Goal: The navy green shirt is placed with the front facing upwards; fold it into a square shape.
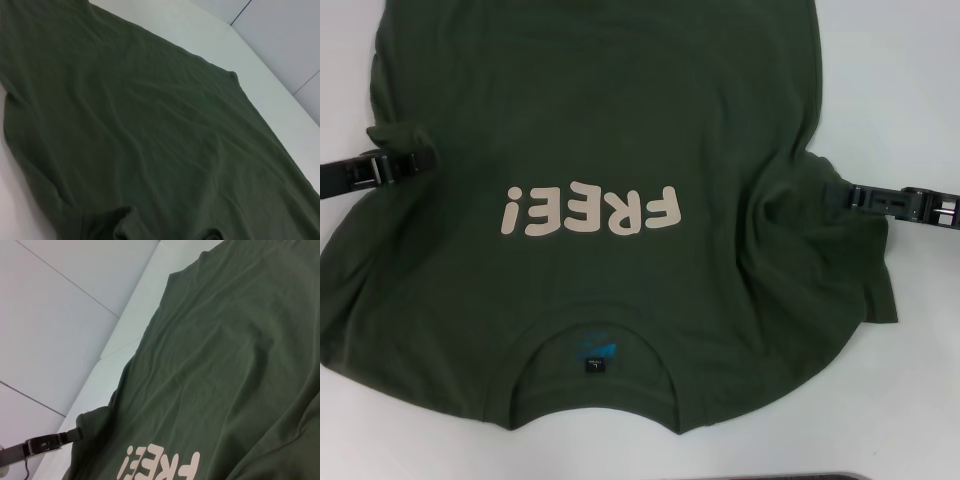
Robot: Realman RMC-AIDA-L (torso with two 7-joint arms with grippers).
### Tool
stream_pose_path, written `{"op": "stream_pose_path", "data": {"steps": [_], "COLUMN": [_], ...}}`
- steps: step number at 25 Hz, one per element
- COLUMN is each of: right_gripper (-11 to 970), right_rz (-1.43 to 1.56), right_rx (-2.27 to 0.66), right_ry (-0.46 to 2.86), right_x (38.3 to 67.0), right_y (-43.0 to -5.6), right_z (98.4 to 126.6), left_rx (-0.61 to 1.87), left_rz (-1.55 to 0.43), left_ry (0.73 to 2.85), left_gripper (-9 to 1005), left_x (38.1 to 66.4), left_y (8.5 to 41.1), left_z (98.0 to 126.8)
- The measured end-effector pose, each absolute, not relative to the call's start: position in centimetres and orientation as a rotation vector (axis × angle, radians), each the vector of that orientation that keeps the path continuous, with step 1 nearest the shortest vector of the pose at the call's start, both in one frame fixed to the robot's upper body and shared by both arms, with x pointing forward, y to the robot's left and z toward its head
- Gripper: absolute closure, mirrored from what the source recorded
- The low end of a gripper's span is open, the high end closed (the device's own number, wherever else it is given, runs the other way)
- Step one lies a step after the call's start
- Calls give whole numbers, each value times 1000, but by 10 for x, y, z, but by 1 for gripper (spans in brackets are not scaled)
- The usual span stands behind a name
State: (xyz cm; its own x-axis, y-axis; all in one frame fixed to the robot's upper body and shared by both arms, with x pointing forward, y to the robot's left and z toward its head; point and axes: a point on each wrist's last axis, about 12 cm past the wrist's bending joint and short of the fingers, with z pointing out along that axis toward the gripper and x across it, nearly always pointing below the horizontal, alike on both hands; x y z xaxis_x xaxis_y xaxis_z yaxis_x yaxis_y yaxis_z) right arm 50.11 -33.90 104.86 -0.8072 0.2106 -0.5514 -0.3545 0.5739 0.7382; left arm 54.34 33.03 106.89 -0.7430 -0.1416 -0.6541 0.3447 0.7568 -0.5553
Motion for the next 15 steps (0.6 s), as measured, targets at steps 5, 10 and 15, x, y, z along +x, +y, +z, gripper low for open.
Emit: {"op": "stream_pose_path", "data": {"steps": [5, 10, 15], "right_gripper": [32, 32, 32], "right_rz": [1215, 1212, 1207], "right_rx": [-114, -114, -111], "right_ry": [2201, 2203, 2204], "right_x": [501, 501, 502], "right_y": [-339, -339, -340], "right_z": [1049, 1048, 1048], "left_rx": [170, 236, 292], "left_rz": [-911, -938, -937], "left_ry": [2245, 2271, 2299], "left_gripper": [967, 967, 798], "left_x": [542, 539, 539], "left_y": [328, 320, 310], "left_z": [1069, 1067, 1062]}}
